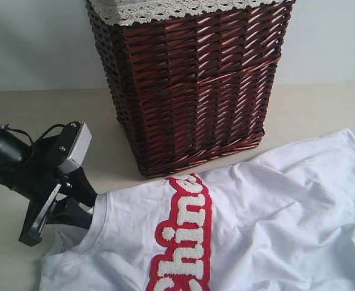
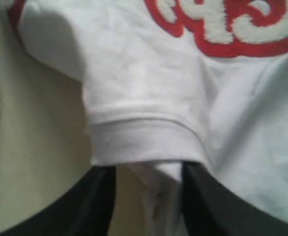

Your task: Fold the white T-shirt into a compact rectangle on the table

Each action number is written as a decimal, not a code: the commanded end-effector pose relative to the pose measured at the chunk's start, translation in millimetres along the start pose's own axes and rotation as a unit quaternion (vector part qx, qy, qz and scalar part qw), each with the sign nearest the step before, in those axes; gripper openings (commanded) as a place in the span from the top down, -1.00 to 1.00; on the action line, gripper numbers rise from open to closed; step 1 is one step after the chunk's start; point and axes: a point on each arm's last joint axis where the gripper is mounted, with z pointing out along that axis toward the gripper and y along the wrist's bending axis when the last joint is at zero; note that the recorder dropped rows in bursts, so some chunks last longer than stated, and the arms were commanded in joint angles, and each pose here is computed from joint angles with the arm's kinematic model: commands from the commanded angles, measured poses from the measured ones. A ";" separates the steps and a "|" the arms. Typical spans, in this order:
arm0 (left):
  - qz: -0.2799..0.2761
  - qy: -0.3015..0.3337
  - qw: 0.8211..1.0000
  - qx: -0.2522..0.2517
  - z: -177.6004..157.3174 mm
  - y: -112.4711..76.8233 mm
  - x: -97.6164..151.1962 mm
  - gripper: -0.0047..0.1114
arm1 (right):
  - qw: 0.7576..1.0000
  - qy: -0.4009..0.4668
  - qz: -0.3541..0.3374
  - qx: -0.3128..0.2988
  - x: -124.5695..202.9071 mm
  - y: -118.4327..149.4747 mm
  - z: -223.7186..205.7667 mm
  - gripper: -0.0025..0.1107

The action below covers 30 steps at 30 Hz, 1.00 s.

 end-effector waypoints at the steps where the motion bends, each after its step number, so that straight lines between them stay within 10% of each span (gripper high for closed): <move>1: -0.004 0.015 0.998 -0.062 -6.2 8.4 -3.0 -0.16 | 1.000 0.000 0.001 0.000 1.1 0.0 -0.3 0.60; 9: -0.034 0.013 0.982 -0.183 -24.5 30.9 -9.8 -0.18 | 1.000 0.000 0.001 0.000 1.1 0.0 -0.3 0.60; 16: -0.081 -0.194 0.977 -0.049 -33.3 18.5 -59.4 -0.16 | 1.000 0.000 0.001 0.000 1.1 0.0 -0.3 0.60; 30: 0.015 -0.061 0.998 0.014 26.6 6.3 -49.7 0.25 | 1.000 0.000 0.001 0.000 1.1 0.0 -0.3 0.60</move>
